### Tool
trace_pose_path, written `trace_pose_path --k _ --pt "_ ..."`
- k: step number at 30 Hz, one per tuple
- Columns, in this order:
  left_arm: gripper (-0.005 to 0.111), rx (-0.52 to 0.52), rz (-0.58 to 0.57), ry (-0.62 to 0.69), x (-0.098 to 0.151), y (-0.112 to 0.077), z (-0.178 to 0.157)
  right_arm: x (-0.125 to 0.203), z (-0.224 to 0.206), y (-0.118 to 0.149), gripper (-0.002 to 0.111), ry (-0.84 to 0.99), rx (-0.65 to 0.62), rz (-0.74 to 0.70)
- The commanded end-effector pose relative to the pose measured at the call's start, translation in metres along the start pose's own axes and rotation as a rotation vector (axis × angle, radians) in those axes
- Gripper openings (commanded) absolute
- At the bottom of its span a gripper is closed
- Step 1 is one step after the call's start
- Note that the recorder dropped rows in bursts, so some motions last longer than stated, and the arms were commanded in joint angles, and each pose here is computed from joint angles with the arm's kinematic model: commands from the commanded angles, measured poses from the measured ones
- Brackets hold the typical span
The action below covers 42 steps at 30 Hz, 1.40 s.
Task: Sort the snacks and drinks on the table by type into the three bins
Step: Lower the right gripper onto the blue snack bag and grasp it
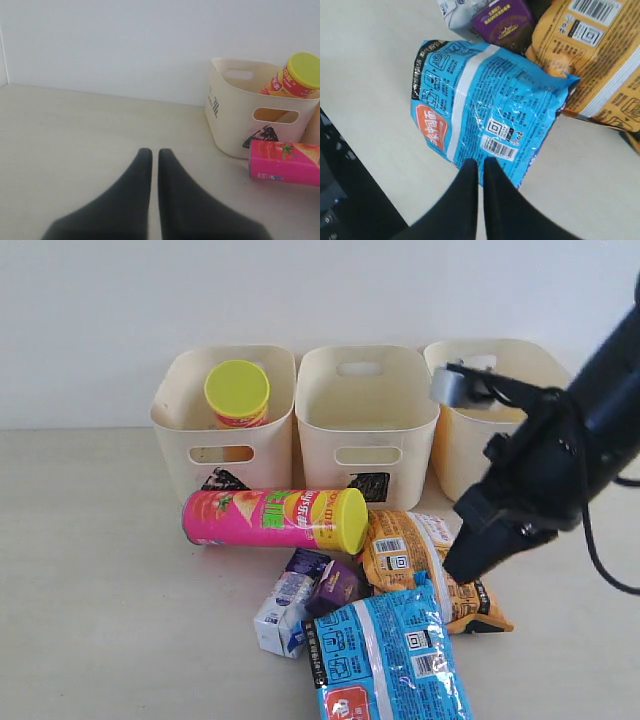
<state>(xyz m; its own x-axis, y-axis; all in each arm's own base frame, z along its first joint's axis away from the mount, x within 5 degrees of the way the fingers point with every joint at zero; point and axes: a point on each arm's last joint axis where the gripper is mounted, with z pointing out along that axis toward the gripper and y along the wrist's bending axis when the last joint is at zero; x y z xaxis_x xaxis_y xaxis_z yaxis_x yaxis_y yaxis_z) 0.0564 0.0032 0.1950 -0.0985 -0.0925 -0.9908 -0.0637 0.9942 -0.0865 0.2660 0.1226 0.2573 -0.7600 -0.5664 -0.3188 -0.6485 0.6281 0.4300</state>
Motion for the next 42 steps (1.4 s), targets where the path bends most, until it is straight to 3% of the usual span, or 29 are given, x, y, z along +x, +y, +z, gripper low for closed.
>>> trace_pose_path --k 1,3,5,8,11,13,21,24,42 --pt "0.004 0.003 -0.012 -0.014 -0.002 0.0 -0.001 0.026 0.016 -0.021 0.0 -0.121 -0.07 0.086" --pt "0.004 0.003 -0.012 -0.014 -0.002 0.0 -0.001 0.042 0.023 -0.029 0.004 -0.127 -0.089 0.124" --pt "0.004 0.003 -0.012 -0.014 -0.002 0.0 -0.001 0.051 0.027 -0.034 0.014 -0.166 -0.111 0.178" --pt "0.004 0.003 -0.012 -0.014 -0.002 0.0 -0.001 0.06 0.04 -0.039 0.036 -0.262 -0.106 0.284" --pt "0.004 0.003 -0.012 -0.014 -0.002 0.0 -0.001 0.071 0.05 -0.04 0.061 -0.281 -0.088 0.313" --pt "0.004 0.003 -0.012 -0.014 -0.002 0.0 -0.001 0.076 0.054 -0.041 0.071 -0.283 -0.076 0.326" --pt "0.004 0.003 -0.012 -0.014 -0.002 0.0 -0.001 0.082 0.063 -0.043 0.075 -0.306 -0.077 0.33" --pt "0.004 0.003 -0.012 -0.014 -0.002 0.0 -0.001 0.081 0.07 -0.044 0.081 -0.302 -0.131 0.315" --pt "0.004 0.003 -0.012 -0.014 -0.002 0.0 -0.001 0.086 0.121 -0.063 0.081 -0.33 -0.339 0.189"
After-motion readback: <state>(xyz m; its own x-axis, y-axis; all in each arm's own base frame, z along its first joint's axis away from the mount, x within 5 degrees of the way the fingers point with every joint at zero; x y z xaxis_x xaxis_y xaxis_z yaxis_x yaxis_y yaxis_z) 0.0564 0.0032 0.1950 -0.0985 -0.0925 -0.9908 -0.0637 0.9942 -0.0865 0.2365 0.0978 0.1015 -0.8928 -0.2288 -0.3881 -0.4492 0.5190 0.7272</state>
